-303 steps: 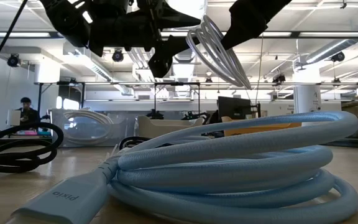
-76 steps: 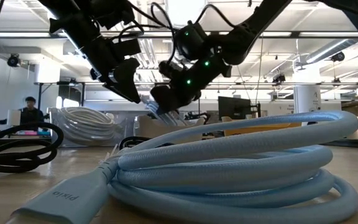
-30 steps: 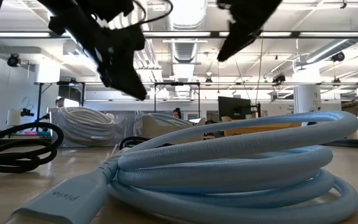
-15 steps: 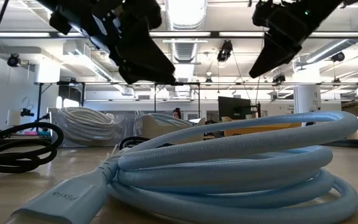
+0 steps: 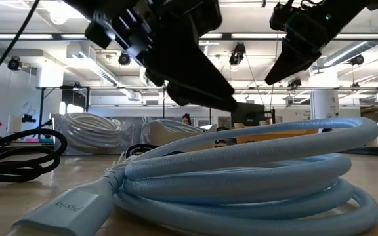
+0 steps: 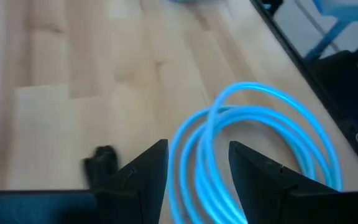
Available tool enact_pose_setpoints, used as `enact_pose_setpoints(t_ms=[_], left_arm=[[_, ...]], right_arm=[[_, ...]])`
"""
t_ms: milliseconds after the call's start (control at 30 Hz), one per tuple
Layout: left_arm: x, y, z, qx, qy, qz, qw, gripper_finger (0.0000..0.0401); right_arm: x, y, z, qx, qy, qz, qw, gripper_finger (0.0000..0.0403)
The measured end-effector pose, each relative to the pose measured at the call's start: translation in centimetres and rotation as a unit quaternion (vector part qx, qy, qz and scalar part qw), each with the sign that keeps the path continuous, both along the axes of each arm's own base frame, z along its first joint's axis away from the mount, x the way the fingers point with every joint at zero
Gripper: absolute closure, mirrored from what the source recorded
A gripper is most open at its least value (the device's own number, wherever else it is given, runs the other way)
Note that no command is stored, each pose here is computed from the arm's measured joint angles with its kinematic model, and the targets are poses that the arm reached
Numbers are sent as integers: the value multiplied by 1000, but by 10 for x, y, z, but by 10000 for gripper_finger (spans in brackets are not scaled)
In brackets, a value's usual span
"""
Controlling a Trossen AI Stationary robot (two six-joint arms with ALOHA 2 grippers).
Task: Pick & Place USB Port
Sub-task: Put the left blue HDMI cable into the gray bin
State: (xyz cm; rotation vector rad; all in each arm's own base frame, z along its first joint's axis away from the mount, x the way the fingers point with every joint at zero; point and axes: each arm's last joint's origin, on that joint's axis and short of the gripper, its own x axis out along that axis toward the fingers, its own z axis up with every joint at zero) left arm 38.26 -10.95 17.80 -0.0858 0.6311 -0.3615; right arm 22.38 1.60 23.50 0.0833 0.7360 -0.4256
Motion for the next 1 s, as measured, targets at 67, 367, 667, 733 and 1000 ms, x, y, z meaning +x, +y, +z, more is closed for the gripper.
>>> enact_pose_setpoints(t_ms=[67,367,667,733,1000], left_arm=[[4,-4,-6,-3,7,-10,1000,227],[13,-15,-45,11,51,-15,999,227],[15,-13,-63,51,54,13,997,233],[15,-12,-63,62,50,7,997,251],[15,-9,-53,77,30,-3,997,382]], right_arm=[[0,0,0,0,0,0,1000,278],[0,0,-1,0,2,0,1000,278],[-4,-1,-12,-2,20,0,1000,278],[-5,-1,-15,-3,24,0,1000,278],[-6,-1,-15,-3,24,0,1000,278]])
